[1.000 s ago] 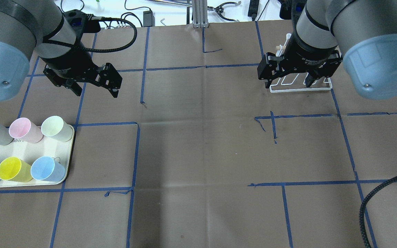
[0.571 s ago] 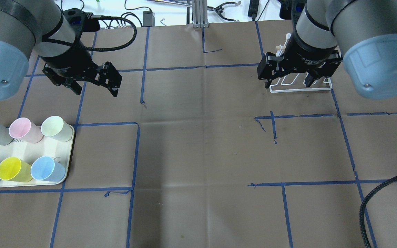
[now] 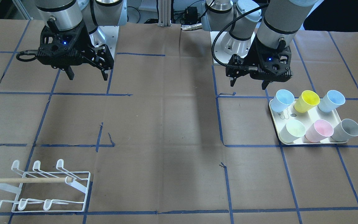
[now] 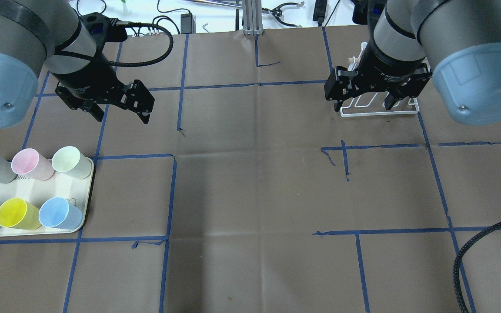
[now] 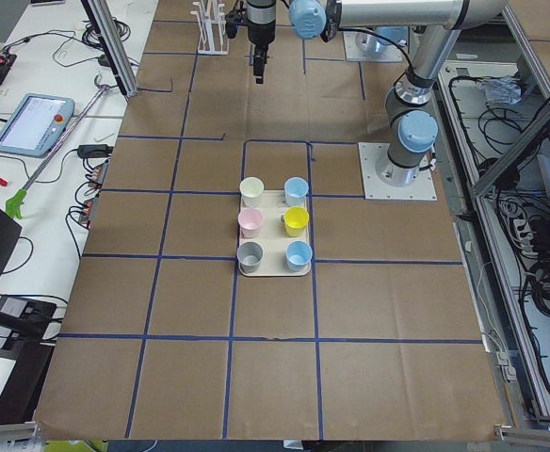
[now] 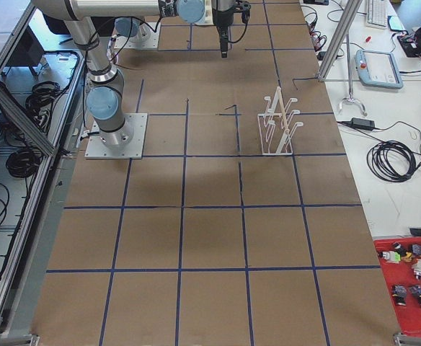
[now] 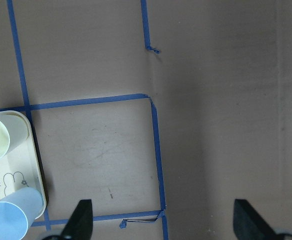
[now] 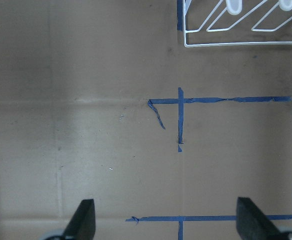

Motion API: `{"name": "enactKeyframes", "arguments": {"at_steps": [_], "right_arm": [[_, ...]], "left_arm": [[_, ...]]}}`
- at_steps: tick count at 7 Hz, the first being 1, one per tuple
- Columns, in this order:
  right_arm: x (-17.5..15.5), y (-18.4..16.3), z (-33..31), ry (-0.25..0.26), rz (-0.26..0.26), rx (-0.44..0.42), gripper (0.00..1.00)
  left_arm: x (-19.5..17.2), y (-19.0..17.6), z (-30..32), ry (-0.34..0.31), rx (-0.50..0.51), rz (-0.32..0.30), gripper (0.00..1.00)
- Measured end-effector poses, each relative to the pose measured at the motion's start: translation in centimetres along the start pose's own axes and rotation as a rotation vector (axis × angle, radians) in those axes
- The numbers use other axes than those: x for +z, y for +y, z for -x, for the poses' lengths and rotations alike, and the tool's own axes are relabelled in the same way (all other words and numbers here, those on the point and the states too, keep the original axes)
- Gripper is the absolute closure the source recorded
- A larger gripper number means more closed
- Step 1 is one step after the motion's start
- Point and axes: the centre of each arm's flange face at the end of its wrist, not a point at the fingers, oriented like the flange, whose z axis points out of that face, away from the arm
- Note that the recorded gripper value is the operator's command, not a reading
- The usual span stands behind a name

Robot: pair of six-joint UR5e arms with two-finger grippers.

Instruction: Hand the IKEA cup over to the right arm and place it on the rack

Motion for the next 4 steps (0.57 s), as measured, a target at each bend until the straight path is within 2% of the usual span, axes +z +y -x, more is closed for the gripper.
{"name": "enactKeyframes", "arguments": {"at_steps": [4], "right_arm": [[0.02,-0.01,0.01,-0.001,0.001,0.001,0.00]], "left_arm": [[0.30,-0.27,0.85,0.002,0.000,0.000,0.00]]}}
